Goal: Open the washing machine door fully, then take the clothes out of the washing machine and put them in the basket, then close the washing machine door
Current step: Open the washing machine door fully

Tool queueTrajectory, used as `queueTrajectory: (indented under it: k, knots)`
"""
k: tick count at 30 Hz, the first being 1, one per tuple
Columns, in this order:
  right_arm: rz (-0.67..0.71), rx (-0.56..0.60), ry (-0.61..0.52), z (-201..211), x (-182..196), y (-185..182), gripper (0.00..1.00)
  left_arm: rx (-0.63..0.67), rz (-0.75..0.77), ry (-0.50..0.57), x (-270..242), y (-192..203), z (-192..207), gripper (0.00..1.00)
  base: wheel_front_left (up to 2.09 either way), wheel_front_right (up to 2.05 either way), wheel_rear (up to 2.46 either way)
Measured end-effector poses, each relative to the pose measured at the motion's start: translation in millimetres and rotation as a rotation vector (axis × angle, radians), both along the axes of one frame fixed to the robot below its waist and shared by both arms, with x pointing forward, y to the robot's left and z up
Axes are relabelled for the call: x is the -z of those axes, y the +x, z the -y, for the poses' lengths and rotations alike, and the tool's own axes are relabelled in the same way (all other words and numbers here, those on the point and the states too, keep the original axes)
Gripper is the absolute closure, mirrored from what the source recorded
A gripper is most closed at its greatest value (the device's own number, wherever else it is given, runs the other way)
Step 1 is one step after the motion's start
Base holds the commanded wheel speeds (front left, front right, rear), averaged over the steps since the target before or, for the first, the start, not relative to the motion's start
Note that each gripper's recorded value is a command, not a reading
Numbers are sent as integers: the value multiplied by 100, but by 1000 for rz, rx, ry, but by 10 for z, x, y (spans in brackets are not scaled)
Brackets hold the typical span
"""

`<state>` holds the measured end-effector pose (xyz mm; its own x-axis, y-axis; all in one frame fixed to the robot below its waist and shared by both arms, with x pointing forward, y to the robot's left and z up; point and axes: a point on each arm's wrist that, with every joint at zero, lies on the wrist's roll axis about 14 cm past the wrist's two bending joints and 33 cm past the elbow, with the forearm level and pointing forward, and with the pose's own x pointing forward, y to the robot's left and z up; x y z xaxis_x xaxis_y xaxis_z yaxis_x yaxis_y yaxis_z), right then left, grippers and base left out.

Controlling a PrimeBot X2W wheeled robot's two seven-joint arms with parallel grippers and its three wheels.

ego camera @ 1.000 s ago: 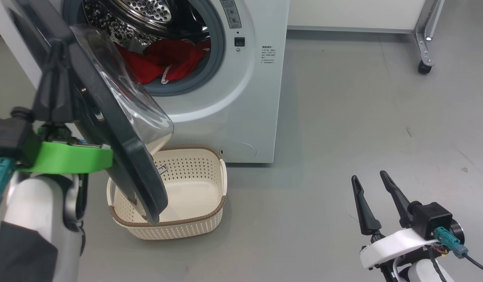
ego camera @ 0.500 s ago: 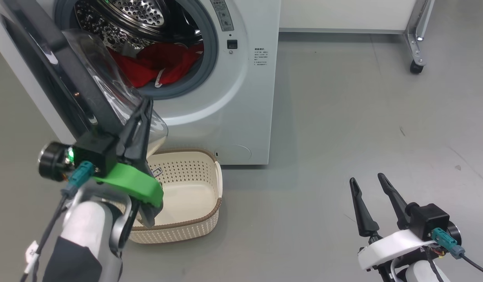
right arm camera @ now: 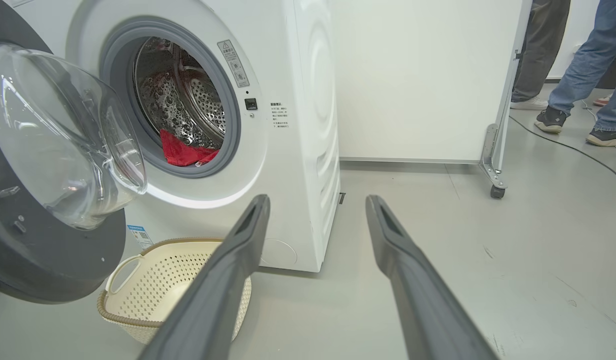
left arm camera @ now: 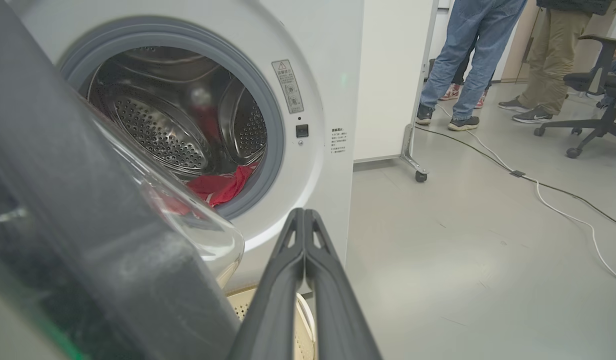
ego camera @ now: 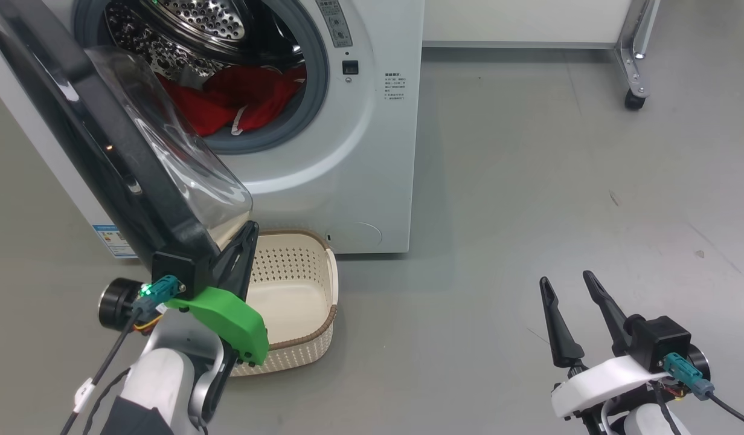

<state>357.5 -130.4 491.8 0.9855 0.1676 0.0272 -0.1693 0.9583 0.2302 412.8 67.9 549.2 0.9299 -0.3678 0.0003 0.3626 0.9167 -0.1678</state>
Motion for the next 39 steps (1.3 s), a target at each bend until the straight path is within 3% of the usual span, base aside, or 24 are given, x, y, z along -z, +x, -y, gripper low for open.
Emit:
queueTrajectory:
  k: [8,17,39]
  knots:
    - [-10,7,6,11,32,4,0,-11,-142,-72,310,-32,-14,100,0,0,0]
    - [-21,31,16,67,64,11,0,-33,-200,-68,491,-25,-51,100,0,0,0]
    - [-34,36,15,81,112,47,0,-68,-213,-68,573,-26,-129,100,0,0,0]
